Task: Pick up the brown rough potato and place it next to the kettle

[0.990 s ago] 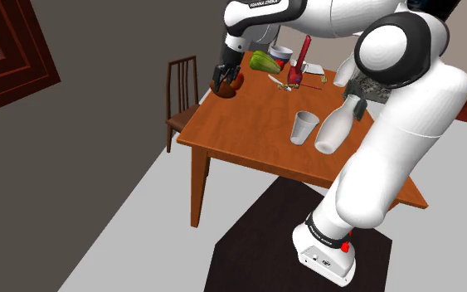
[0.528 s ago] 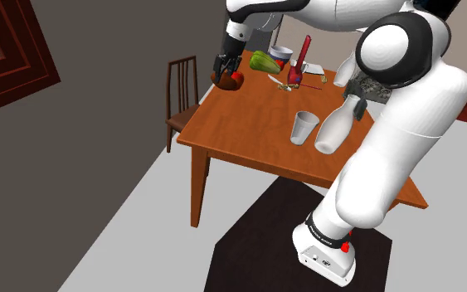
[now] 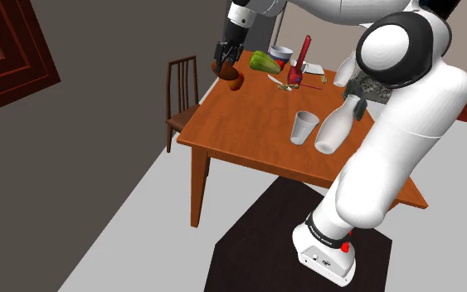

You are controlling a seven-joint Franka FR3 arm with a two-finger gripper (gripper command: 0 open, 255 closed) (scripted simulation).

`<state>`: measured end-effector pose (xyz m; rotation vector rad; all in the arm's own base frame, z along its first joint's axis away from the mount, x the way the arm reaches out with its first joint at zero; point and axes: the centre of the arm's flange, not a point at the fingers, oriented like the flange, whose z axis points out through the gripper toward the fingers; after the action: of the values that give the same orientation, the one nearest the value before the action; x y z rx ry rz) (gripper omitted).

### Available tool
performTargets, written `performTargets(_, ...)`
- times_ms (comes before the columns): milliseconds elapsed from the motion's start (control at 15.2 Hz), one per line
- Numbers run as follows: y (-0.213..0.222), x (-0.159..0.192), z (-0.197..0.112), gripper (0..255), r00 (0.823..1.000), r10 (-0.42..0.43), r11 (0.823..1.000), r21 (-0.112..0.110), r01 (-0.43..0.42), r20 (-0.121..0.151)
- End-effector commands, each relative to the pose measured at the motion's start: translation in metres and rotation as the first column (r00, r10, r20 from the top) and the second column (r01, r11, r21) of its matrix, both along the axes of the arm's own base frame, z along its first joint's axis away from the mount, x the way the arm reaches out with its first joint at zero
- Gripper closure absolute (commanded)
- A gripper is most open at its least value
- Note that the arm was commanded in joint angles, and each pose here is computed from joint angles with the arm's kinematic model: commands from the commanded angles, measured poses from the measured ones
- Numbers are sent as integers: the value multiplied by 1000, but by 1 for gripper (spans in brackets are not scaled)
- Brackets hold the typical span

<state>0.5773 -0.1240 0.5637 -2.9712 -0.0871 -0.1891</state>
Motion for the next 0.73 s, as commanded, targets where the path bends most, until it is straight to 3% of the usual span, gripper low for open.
performTargets(0, -1, -1, 11, 255, 1000, 0, 1000, 0, 0, 0)
performTargets(462, -1, -1, 46, 255, 1000, 0, 1000, 0, 0, 0)
performTargets(660, -27, -31, 46, 255, 1000, 0, 1000, 0, 0, 0)
